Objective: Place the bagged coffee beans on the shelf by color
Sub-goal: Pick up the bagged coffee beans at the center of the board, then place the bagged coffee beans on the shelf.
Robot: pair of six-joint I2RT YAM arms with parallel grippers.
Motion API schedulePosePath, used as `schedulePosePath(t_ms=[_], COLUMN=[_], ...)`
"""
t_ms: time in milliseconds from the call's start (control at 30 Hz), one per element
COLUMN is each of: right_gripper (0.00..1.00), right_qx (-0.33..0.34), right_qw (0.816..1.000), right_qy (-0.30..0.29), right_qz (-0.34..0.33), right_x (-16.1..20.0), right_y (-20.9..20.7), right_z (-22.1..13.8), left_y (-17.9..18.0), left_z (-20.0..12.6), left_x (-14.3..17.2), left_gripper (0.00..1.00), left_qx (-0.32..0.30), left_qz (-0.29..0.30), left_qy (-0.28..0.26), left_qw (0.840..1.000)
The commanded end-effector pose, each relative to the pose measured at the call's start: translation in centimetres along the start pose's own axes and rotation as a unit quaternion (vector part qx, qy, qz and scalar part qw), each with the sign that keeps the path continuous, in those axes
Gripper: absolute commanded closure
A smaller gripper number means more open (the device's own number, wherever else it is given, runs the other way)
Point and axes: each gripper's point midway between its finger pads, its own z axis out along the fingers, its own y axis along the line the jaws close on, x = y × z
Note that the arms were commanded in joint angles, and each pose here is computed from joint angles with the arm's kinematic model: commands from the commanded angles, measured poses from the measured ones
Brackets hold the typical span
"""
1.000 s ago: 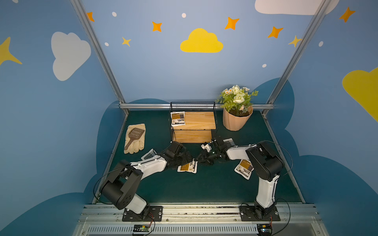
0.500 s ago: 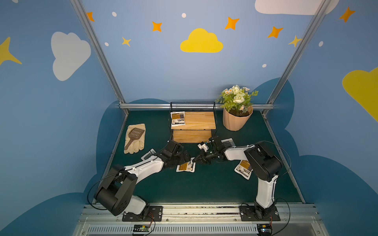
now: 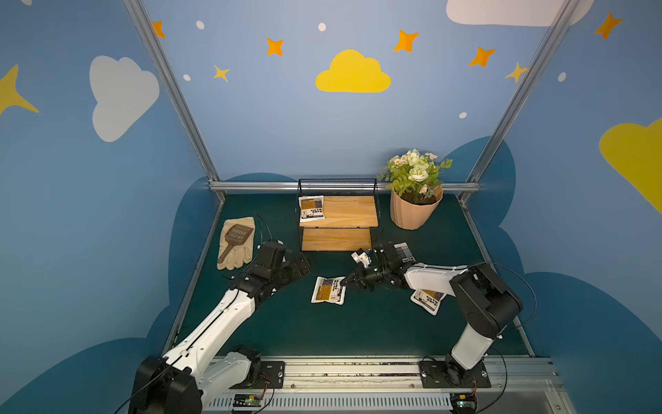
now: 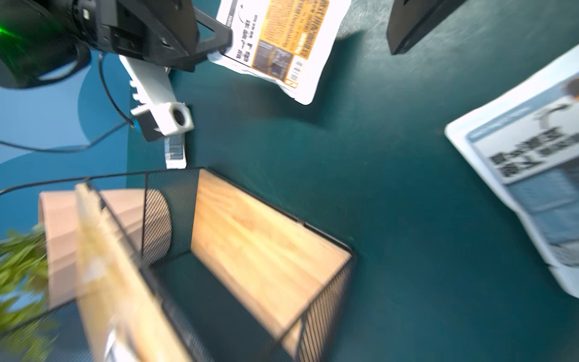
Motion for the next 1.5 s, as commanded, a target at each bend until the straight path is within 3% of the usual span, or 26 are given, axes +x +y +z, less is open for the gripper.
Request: schedulePosePath(t_ms=[0,267,600,1033,1300,1467], right_gripper=[1.00,1.00,1.00,1.00,1.00,1.00], right_qx=[-0.005,-0.010,-0.030,-0.061,-0.075,-0.071], right_qw=[1.000,0.997,0.980,0.904,0.866,0.851], right_qy=[-0.022,-0.075,-0.193,-0.421,-0.495,-0.520], right_qz=[-0.007,-0.034,-0.041,-0.033,-0.016,0.007], right_x=[0.3,0.4,-2.0,-9.6,-14.5,-17.1], right_y=[2.2,7.0,12.3,16.8,17.9,17.8], right_z=[-1.3,-5.0,-9.4,-14.9,-14.8,-13.7], left_y=[1.4,0.4,-4.4,-9.8,-10.5,-10.2], left_z=[-1.8,-4.7,-7.3,-6.1,-4.3,-3.5], left_x=[0.1,-1.3,-5.0,-10.4,-11.9,-12.3], left_gripper=[0.00,0.00,0.00,0.00,0.00,0.00], left_qx=[-0.026,-0.002,0.044,0.084,0.079,0.075], left_qz=[-0.005,-0.026,-0.014,-0.004,-0.004,-0.010], left_qy=[0.002,-0.025,-0.055,-0.070,-0.064,-0.064], left_qw=[1.000,0.999,0.997,0.994,0.995,0.995])
